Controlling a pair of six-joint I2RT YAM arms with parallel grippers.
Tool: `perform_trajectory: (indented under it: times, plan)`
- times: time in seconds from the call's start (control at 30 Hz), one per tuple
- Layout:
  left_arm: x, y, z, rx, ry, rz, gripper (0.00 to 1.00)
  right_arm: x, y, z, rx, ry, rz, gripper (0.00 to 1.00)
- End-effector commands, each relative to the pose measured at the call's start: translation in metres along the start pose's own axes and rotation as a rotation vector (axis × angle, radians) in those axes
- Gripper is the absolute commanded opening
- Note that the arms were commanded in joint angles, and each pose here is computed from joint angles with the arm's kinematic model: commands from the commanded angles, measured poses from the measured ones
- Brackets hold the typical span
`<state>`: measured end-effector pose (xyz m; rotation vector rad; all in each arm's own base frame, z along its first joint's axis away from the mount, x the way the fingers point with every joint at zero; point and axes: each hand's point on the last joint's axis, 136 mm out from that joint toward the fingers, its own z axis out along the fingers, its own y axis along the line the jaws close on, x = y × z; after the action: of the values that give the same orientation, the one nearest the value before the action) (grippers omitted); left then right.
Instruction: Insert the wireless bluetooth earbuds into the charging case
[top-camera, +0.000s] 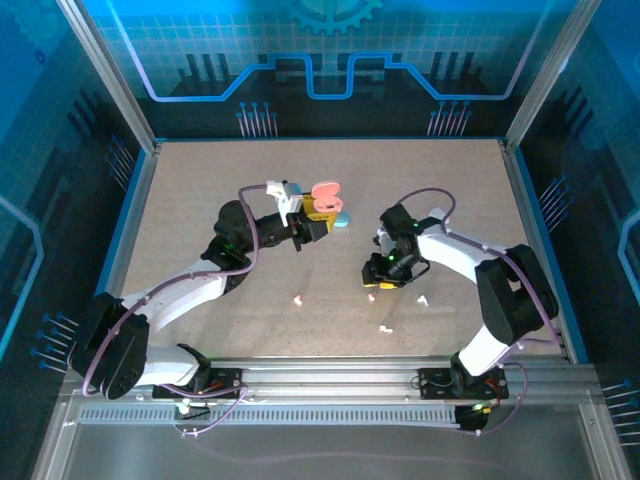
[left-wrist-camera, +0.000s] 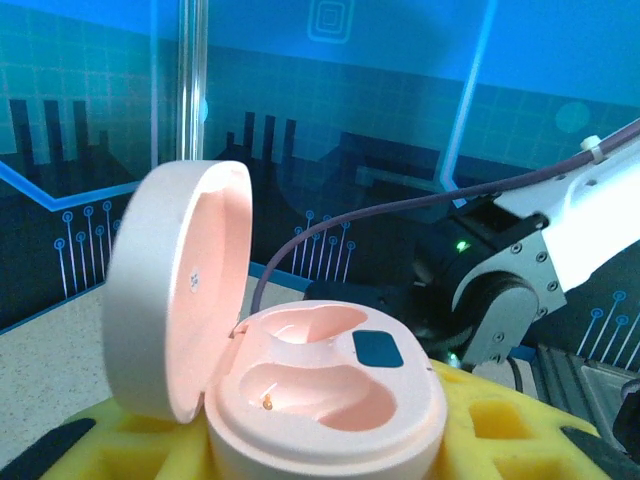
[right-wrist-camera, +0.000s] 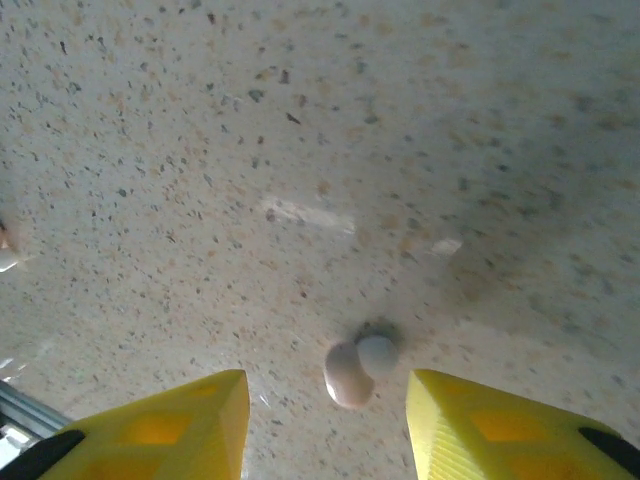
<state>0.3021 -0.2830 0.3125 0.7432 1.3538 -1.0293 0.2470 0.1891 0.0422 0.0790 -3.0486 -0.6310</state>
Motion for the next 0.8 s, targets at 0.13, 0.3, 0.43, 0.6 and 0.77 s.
perform_trajectory:
  times: [0.13, 0.3, 0.43, 0.6, 0.77]
  plan:
    - [-0.01, -0.006, -0.004, 0.002, -0.023, 0.045, 0.36, -0.019, 0.012, 0.017, 0.031, 0.033, -0.125, 0.44]
    - [-0.009, -0.007, -0.005, 0.002, -0.019, 0.043, 0.36, -0.007, 0.005, 0.027, 0.036, 0.098, -0.118, 0.42]
    - [-0.008, -0.007, -0.005, 0.004, -0.017, 0.041, 0.36, 0.005, 0.003, 0.031, 0.02, 0.137, -0.107, 0.38]
    - [-0.009, -0.007, -0.004, 0.005, -0.017, 0.041, 0.36, 0.014, 0.002, 0.025, 0.017, 0.146, -0.094, 0.37]
    - [-0.007, -0.007, -0.005, 0.006, -0.013, 0.035, 0.36, 0.027, 0.001, 0.021, 0.01, 0.16, -0.08, 0.37]
